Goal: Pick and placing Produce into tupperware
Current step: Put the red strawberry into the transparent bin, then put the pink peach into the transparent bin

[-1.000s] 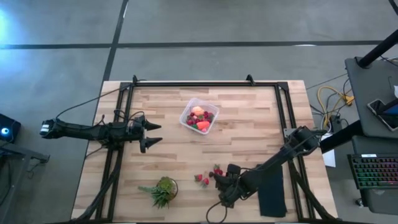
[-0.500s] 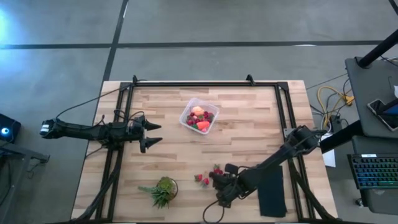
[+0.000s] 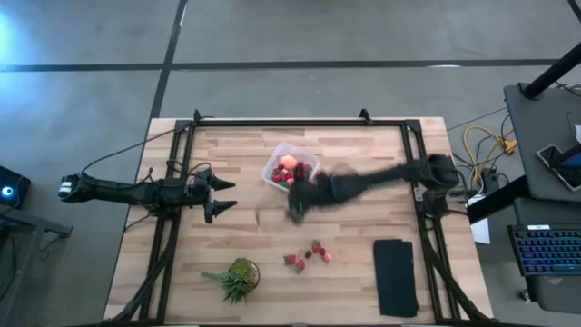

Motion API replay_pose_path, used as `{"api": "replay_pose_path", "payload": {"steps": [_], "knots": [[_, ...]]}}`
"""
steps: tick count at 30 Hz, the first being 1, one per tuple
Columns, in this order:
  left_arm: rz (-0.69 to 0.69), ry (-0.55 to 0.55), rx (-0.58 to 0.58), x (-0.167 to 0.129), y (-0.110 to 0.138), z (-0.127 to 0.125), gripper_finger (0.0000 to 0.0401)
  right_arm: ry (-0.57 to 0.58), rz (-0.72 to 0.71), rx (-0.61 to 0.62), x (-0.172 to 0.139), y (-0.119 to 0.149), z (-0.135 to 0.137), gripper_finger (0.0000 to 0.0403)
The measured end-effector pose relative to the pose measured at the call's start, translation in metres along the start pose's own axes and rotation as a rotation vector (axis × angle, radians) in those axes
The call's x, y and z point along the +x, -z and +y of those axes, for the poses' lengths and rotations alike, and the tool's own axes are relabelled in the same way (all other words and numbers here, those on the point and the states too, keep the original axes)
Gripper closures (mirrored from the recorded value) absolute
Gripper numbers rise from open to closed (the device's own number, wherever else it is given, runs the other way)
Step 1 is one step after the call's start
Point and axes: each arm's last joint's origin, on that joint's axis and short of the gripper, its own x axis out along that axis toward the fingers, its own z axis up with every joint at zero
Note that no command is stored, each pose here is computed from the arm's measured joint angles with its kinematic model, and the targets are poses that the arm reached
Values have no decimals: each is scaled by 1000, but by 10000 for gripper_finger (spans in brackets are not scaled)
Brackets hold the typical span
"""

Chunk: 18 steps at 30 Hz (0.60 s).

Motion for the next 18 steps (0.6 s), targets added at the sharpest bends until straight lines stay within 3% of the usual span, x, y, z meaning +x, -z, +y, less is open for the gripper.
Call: {"api": "replay_pose_path", "payload": {"steps": [4,8,13,18], "knots": [[0,0,0,0,0,0,63,13,70,102,32,-41,-63,253],[-1,0,0,0,0,0,63,-18,125,150,49,-57,-100,236],[-1,0,0,0,0,0,63,-63,135,118,54,-67,-109,206],[0,0,0,0,0,0,63,-106,87,57,46,-73,-94,181]]}}
